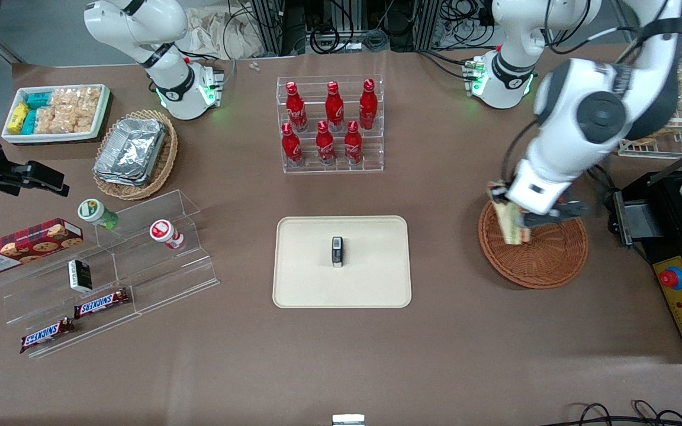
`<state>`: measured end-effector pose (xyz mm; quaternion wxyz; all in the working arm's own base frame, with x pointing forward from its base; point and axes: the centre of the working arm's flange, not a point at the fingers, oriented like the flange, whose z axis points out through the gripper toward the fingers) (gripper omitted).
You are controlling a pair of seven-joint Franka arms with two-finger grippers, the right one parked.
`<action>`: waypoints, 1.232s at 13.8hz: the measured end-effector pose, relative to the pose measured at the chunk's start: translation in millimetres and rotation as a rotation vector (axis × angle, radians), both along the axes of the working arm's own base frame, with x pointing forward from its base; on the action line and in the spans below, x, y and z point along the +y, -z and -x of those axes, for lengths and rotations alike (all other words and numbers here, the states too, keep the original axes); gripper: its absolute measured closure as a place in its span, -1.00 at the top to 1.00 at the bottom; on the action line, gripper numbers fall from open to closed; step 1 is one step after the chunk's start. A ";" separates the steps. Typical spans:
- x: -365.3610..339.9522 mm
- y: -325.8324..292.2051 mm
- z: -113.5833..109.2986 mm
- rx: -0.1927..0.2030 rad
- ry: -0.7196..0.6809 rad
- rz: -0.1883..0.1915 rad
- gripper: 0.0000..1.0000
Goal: Place sandwich from basket to tray
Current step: 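Lift the sandwich and carry it toward the cream tray, then lower the sandwich onto the tray beside the black box and release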
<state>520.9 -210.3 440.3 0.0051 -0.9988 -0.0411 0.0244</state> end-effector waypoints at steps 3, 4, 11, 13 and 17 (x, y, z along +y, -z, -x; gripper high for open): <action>-86.6 29.4 18.2 -0.044 0.158 0.064 -0.60; -102.3 44.1 18.8 -0.046 0.185 0.082 -0.60; -155.8 160.3 -17.1 -0.012 0.266 0.111 -0.60; -167.1 195.5 -17.5 -0.025 0.252 0.098 -0.60; -175.6 226.9 -24.4 -0.049 0.215 0.061 -0.61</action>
